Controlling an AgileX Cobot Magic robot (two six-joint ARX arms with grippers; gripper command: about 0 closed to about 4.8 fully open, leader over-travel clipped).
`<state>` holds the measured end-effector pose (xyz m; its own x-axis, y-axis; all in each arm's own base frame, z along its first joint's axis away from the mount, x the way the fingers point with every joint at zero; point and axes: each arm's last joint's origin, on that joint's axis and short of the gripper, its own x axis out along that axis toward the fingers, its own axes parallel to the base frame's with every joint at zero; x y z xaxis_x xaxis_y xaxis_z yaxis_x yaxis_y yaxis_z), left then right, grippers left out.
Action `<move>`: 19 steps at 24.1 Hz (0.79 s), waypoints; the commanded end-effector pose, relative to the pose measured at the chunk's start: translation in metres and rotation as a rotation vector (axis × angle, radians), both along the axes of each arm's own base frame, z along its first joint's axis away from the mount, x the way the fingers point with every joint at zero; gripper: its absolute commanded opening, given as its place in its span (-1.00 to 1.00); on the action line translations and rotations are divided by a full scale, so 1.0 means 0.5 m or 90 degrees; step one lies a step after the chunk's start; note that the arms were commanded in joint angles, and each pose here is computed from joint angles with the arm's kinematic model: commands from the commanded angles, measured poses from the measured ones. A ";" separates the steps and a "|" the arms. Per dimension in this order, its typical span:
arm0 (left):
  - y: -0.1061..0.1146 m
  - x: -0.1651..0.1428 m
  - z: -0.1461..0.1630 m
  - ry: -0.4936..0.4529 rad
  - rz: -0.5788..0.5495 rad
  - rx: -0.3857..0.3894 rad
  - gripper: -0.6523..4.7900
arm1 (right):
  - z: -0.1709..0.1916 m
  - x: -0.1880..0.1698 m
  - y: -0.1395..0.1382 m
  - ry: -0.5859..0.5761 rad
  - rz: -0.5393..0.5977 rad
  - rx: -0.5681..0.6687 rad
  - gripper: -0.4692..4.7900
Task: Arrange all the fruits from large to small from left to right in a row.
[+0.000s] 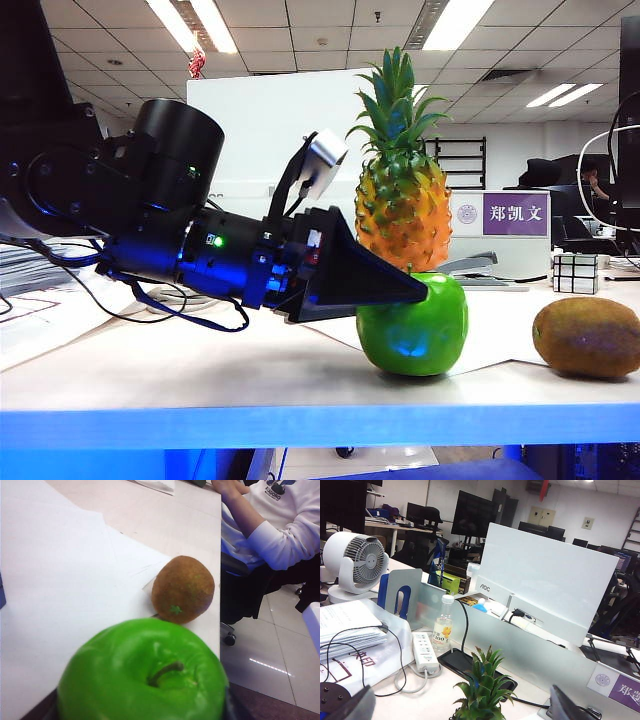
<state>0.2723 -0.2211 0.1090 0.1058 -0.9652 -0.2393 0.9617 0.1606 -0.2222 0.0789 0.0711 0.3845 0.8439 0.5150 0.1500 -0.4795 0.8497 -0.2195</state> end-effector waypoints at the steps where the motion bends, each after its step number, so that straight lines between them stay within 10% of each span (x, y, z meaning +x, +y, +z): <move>1: -0.001 -0.002 -0.005 0.007 -0.003 0.009 -0.48 | 0.006 -0.002 -0.002 -0.009 -0.002 0.009 1.00; 11: -0.002 0.005 0.003 -0.028 0.041 0.002 0.71 | 0.005 -0.001 -0.001 -0.006 -0.001 0.007 1.00; 19: -0.004 0.005 0.015 -0.031 0.018 -0.033 1.00 | 0.005 -0.001 -0.001 -0.006 -0.001 0.006 1.00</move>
<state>0.2746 -0.2222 0.1124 0.1611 -0.9639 -0.2121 0.9592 0.2035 -0.1962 0.0792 0.0714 0.3843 0.8441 0.5152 0.1485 -0.4797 0.8494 -0.2199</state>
